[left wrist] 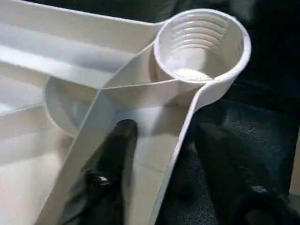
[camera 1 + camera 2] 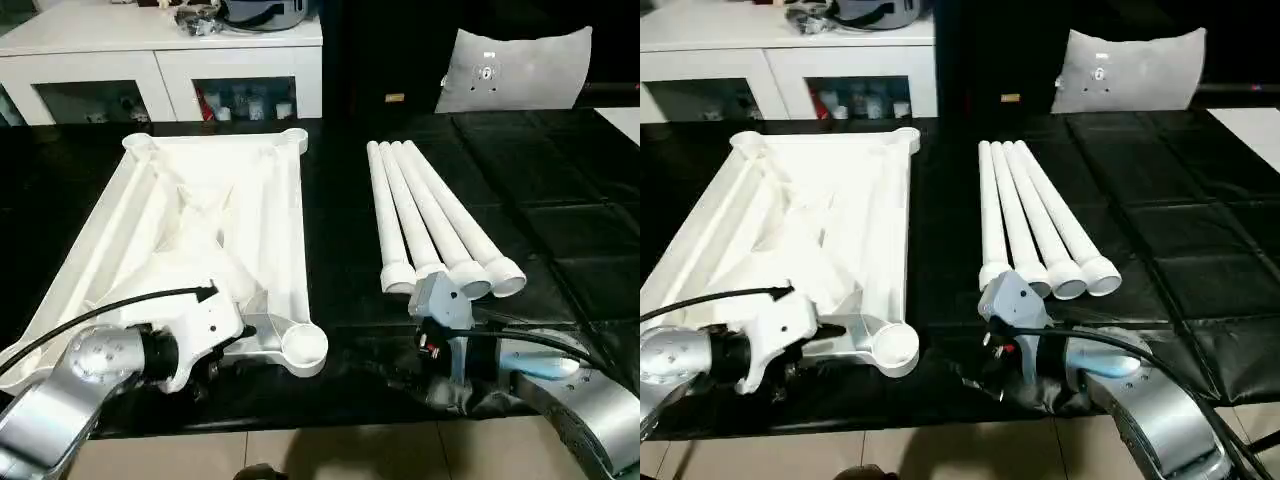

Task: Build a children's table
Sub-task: Move table base

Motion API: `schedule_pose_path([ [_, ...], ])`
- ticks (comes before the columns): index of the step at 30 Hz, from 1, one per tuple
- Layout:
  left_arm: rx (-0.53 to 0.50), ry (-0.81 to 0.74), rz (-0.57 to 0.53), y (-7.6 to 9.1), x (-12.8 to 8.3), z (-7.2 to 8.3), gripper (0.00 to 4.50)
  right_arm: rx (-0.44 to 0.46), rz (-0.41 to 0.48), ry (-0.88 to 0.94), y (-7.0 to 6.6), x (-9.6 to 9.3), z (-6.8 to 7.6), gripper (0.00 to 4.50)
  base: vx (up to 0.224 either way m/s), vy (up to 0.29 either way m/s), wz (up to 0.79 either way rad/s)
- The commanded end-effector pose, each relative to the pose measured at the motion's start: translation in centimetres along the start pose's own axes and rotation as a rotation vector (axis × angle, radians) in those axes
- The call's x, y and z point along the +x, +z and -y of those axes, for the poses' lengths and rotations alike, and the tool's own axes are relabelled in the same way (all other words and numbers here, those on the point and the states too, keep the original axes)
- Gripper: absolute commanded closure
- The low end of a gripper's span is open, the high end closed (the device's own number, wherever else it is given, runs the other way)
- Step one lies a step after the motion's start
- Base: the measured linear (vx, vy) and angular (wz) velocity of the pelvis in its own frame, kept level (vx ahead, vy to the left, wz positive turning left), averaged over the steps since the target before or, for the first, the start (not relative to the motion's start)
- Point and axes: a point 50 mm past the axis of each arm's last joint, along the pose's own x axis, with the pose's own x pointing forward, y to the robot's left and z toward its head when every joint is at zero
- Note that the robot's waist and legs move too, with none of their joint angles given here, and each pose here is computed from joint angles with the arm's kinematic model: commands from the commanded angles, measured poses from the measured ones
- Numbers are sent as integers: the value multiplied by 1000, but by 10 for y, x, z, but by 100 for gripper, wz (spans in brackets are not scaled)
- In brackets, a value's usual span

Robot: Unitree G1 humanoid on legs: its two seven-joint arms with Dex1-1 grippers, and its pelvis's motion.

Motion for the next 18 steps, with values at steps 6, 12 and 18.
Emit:
schedule_pose_path([
  [6,35,-54,-47,-6,4,-6,295,5,-19,73,0,-3,-10,0,0,0,0],
  [12,36,-79,-45,-7,16,-7,361,0,-51,89,-4,-4,-12,0,0,0,0],
  [18,16,-55,-11,-1,29,-17,408,-4,-45,64,-2,-4,-8,0,0,0,0],
])
